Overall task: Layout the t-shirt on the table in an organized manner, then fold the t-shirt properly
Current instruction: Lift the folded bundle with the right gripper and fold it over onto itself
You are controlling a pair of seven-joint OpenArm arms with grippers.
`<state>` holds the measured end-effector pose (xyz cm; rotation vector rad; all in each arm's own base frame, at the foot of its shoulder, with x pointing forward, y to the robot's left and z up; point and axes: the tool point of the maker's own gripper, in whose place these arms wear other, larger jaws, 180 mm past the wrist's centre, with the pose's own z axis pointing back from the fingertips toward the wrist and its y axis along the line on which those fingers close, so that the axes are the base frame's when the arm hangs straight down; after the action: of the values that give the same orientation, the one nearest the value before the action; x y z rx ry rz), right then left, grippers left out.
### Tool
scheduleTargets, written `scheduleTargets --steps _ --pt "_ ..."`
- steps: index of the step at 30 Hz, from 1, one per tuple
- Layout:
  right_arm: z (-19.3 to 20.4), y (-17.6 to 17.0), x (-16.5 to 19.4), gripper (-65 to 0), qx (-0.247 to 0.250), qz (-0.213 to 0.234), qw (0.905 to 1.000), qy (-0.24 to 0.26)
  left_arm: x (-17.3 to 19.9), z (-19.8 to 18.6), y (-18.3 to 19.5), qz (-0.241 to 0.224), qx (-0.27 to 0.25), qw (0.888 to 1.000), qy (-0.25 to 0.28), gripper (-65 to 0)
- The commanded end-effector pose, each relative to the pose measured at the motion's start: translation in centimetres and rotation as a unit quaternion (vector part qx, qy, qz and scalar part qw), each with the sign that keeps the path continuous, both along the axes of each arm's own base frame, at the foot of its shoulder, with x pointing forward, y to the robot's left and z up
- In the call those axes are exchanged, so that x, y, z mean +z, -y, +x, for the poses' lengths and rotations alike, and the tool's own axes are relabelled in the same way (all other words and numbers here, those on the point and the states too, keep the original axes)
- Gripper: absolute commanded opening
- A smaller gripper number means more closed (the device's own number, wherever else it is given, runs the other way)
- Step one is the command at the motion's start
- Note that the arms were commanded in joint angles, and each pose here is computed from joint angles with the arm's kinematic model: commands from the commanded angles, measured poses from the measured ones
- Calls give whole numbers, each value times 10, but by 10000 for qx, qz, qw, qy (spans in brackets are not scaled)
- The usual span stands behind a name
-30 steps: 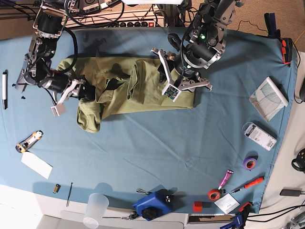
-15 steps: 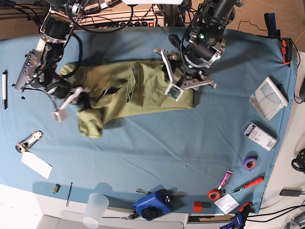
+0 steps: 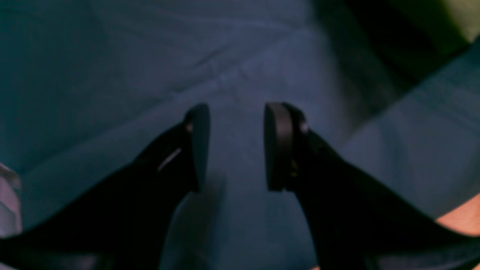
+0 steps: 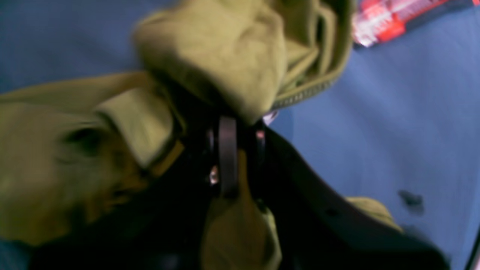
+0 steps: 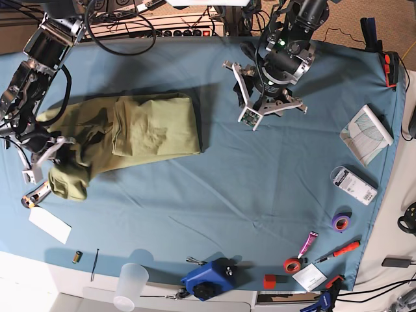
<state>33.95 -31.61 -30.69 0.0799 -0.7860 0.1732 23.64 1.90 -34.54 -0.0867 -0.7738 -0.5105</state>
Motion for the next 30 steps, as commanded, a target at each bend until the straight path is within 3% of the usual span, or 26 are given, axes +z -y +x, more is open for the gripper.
scheduleTargets --steps 1,11,14,19,23,30 --pt "9 -7 23 -650 216 -123 9992 323 10 6 0 -18 11 9997 228 -425" --pt "-23 -105 41 -650 1434 -934 9839 514 3 6 -29 172 529 9983 187 -425" --pt "-33 -139 45 -650 1776 -847 9781 680 2 6 -32 135 571 9982 159 -425" --pt "-35 -170 12 -650 1991 -1016 9741 355 3 6 -30 85 567 9982 155 -425" --pt "-29 -188 -6 -650 2027 -1240 9706 393 2 6 -31 88 565 9982 153 -425" --pt "-42 -226 -26 -650 2435 -1860 9515 260 3 7 -30 81 563 9982 171 -425"
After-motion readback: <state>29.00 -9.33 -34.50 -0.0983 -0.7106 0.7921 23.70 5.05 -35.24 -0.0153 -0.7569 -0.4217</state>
